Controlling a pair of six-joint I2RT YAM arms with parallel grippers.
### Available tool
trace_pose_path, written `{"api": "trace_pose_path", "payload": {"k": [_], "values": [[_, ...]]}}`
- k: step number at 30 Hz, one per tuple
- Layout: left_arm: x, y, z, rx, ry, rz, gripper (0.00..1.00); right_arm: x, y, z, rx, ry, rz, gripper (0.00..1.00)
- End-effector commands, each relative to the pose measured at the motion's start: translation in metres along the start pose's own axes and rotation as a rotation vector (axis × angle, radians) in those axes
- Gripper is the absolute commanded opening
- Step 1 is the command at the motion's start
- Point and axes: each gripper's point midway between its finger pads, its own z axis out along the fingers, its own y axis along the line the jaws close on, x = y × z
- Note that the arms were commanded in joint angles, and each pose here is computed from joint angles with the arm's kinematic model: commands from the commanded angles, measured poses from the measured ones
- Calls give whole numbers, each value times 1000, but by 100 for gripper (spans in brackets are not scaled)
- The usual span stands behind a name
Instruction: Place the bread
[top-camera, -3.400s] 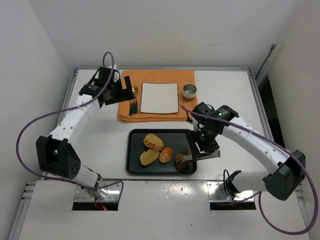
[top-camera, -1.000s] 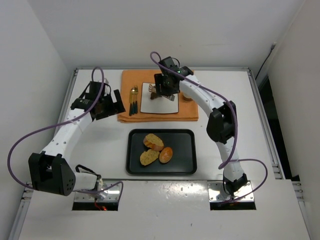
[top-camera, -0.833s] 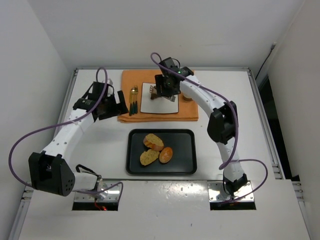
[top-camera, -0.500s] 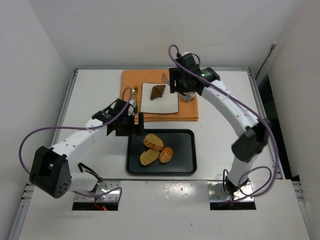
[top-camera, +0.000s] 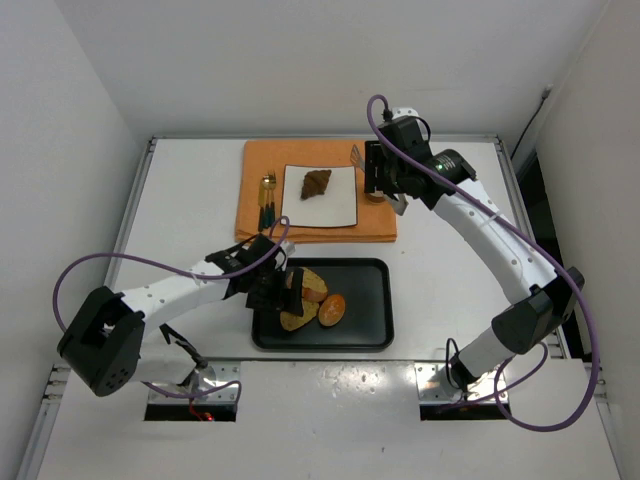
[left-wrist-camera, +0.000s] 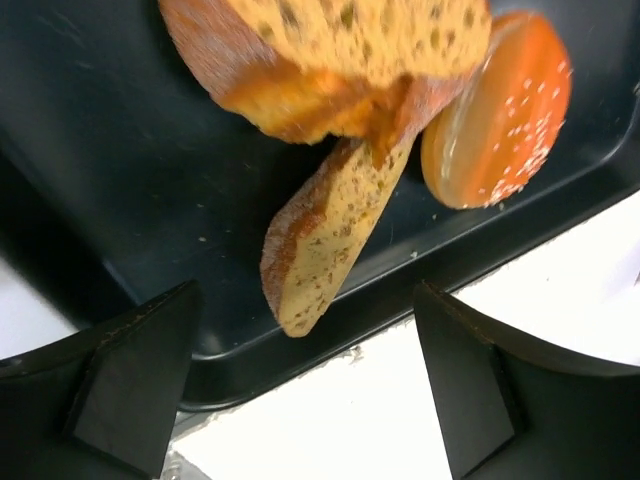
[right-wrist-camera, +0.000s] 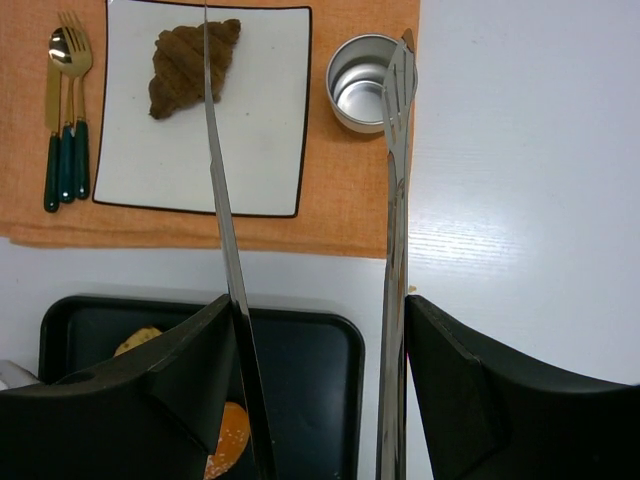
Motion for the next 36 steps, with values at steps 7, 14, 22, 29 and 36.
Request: {"api": "trace_pose_path", "payload": {"k": [7,14,22,29,36], "values": [[0,-11,9,58,-18,6,51,-18,1,1,-4,-55,44,67],[-10,-19,-9,73,-52,26,14,-13,1,5,-4,-55,44,67],[-8,-16,-13,54,-43,10,15,-9,2,9,-12,-50,34,67],[-11,-16,-13,46,-48,10,50,-5,3,10,-18,-39,30,67],[-9,-15,-13,37,-32,5,62,-4,2,13,-19,-36,36,68]]}}
